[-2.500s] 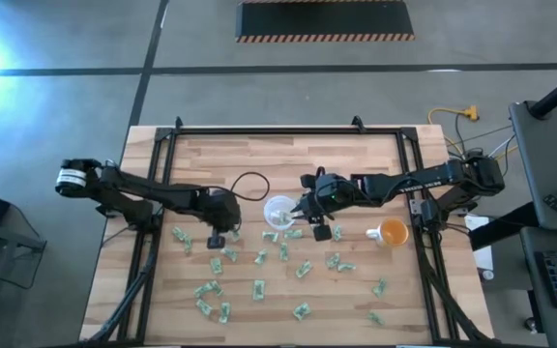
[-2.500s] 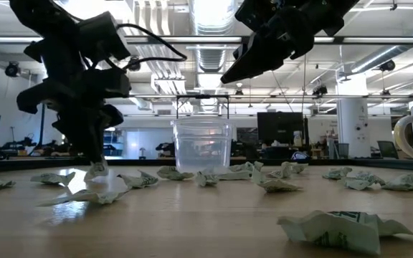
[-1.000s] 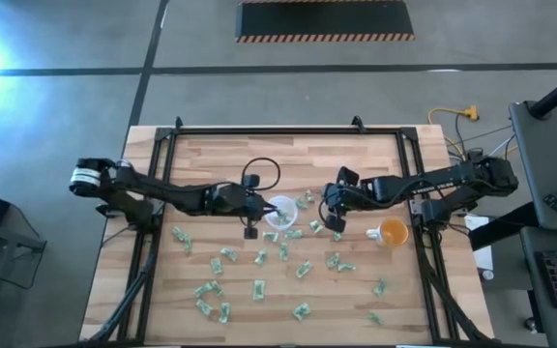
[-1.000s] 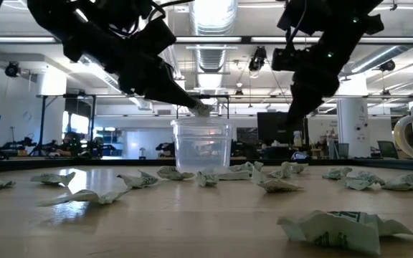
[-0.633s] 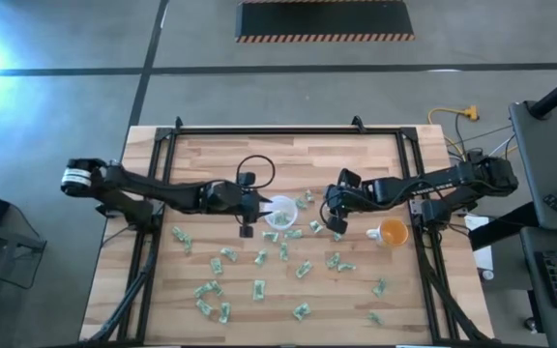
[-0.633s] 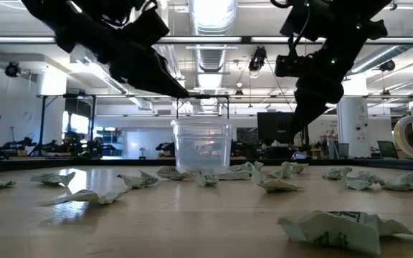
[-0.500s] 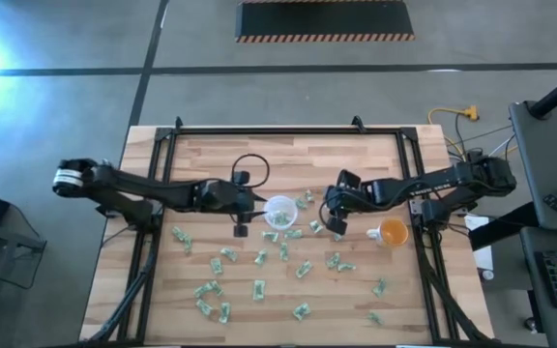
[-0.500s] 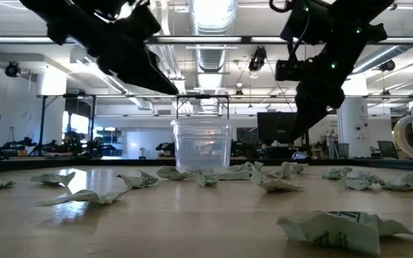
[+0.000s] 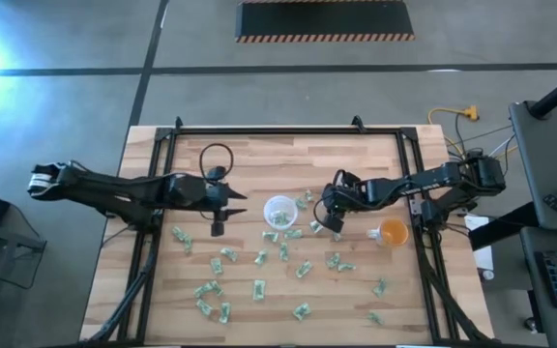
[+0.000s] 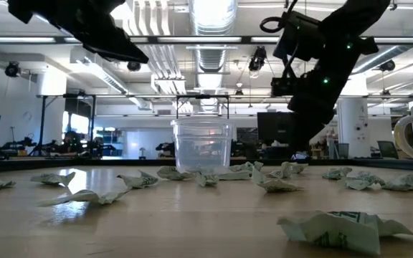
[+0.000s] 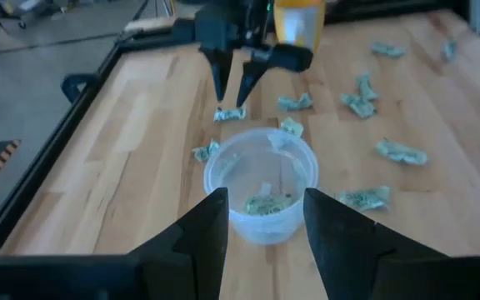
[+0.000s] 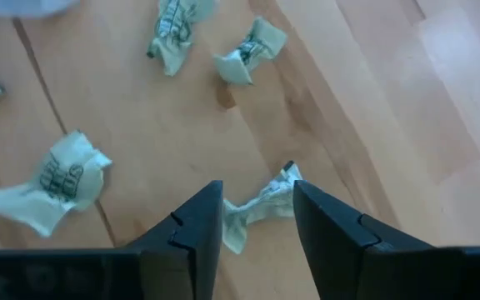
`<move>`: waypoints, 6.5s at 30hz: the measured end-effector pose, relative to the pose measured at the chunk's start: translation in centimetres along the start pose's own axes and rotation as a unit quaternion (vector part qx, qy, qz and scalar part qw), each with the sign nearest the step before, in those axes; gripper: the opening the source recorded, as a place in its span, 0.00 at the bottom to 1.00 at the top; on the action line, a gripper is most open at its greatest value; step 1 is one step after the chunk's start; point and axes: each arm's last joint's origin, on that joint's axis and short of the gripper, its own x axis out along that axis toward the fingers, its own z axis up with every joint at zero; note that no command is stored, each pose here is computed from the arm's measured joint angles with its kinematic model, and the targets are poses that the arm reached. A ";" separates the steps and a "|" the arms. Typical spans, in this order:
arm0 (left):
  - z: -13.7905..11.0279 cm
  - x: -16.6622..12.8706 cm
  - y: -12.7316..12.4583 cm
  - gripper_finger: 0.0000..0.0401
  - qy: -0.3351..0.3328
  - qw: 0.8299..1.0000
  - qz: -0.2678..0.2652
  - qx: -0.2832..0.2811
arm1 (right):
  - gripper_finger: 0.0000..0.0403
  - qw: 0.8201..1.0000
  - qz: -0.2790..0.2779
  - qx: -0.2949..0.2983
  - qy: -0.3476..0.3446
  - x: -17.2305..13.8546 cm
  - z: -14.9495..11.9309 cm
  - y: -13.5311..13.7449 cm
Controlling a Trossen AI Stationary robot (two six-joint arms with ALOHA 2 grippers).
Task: Pick and place Stevia / Truvia into bins
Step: Put the light green stevia packet into the transparent container
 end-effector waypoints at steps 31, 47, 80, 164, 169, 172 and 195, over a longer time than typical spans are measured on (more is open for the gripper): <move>0.0 -0.4 -0.2 0.35 -0.005 1.000 -0.006 -0.010 | 0.17 0.994 -0.005 0.093 0.060 2.4 -0.2 -1.6; -0.2 -0.4 -0.2 0.35 0.008 1.000 -0.007 -0.008 | 0.02 0.999 0.010 0.047 0.023 1.4 2.1 -1.2; -4.5 -0.2 -0.7 0.35 0.229 0.969 -0.006 -0.089 | 0.02 0.942 0.148 -0.193 -0.231 -4.1 8.1 7.4; -8.4 5.4 -9.0 0.27 0.343 0.929 -0.130 0.035 | 0.15 0.976 0.056 -0.180 -0.114 -6.5 5.7 5.1; -8.8 5.5 -9.1 0.28 0.356 0.924 -0.137 0.026 | 0.15 0.975 0.056 -0.180 -0.114 -6.5 5.7 5.1; -8.8 5.6 -9.1 0.26 0.357 0.924 -0.137 0.026 | 0.15 0.975 0.056 -0.180 -0.114 -6.5 5.7 5.1; -4.9 6.2 -8.6 0.02 0.273 0.955 -0.016 0.117 | 0.14 0.982 0.011 -0.160 -0.098 -6.4 5.3 4.7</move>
